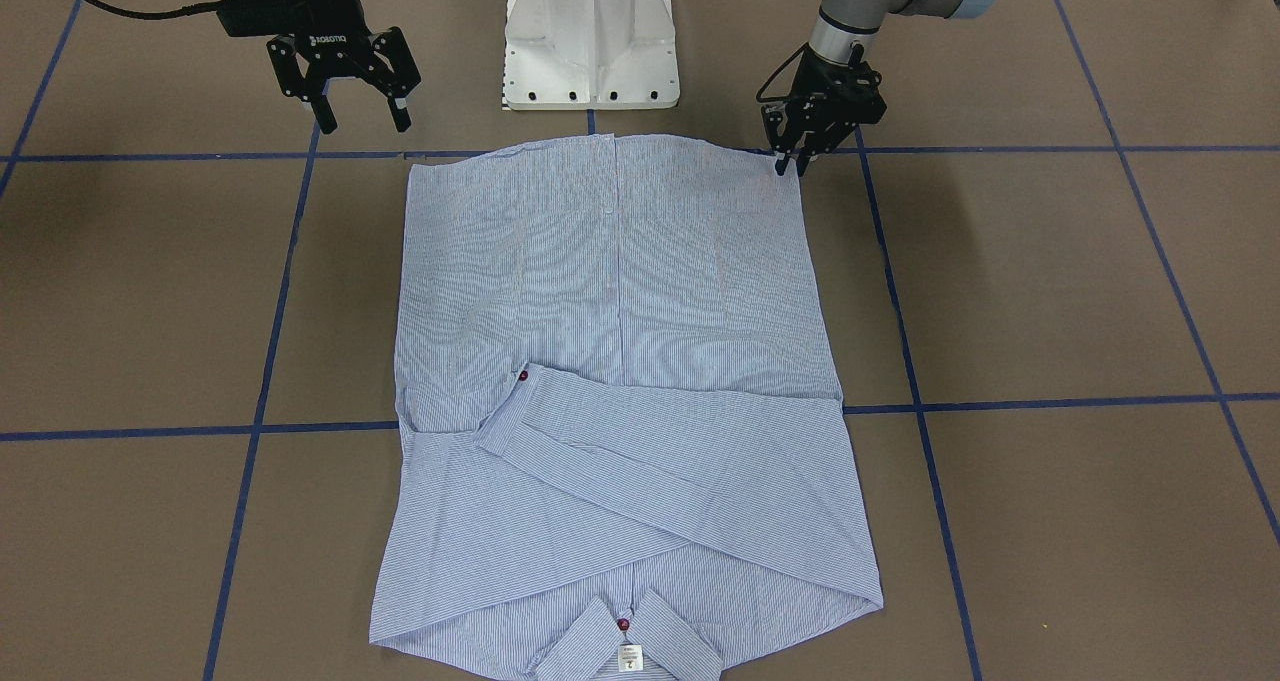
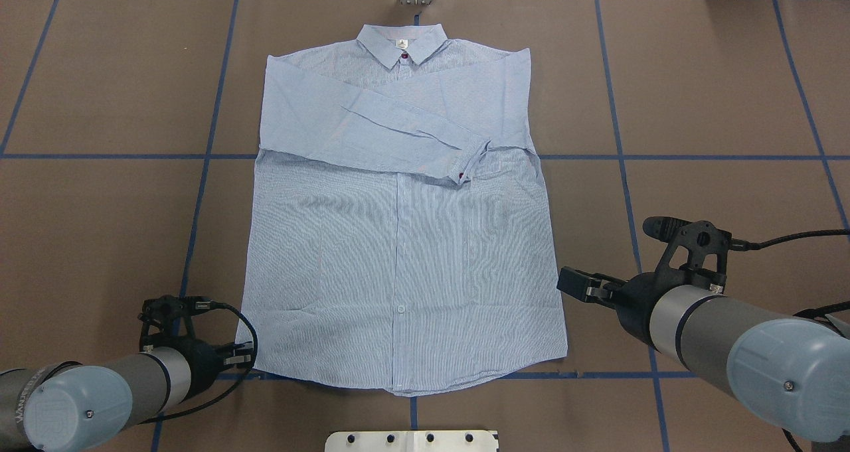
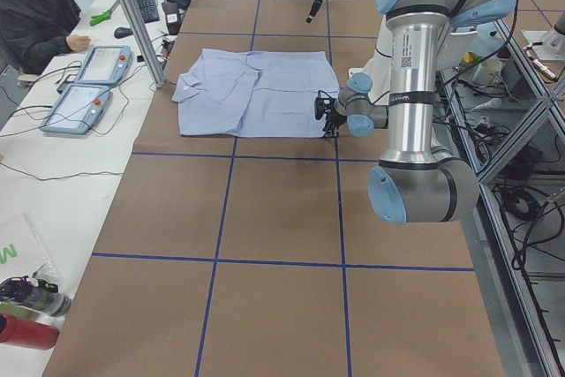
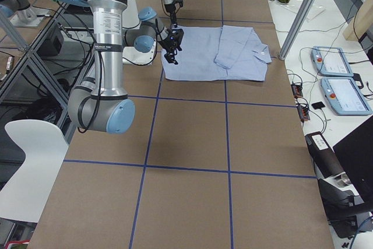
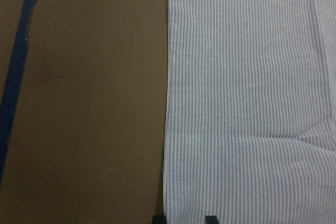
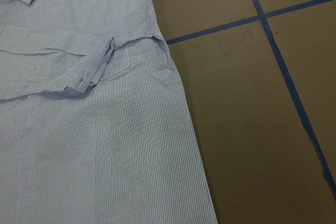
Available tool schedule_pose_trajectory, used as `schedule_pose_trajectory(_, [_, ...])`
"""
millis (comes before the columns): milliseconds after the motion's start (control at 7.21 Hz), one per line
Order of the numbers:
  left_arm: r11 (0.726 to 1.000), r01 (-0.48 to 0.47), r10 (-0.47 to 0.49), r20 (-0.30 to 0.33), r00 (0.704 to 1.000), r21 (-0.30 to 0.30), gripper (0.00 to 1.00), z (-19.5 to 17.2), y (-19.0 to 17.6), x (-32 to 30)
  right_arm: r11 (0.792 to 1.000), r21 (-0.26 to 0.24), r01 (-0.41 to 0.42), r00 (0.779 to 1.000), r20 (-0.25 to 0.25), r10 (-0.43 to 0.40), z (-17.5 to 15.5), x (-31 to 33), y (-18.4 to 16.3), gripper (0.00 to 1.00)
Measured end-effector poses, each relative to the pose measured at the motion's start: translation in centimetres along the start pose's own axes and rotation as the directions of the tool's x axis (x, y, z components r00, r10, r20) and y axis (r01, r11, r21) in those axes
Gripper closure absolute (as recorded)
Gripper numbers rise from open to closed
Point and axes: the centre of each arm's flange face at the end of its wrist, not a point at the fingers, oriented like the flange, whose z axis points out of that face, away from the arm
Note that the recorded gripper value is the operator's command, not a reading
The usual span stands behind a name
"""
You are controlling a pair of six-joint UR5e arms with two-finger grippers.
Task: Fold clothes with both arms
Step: 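Lower both grippers to the shirt's bottom hem corners, then position the right gripper at the hem corner nearest it and grasp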
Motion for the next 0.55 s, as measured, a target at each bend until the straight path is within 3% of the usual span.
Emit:
schedule_pose_trajectory(139, [1.000,0.000,0.000,0.001,1.000,-0.001,1.00,0.02,0.02,-0.07,1.000,0.000,0.000,1.000,0.000,0.000,0.02,0.01,0.02,0.00])
schedule_pose_trajectory(554, [1.000,0.003,-0.003,-0.005,1.000,0.001,1.00,-0.37,-0.21,0.03,1.000,0.000,0.002,1.000,-0.008,-0.002,0.23,0.43,0.11,0.00])
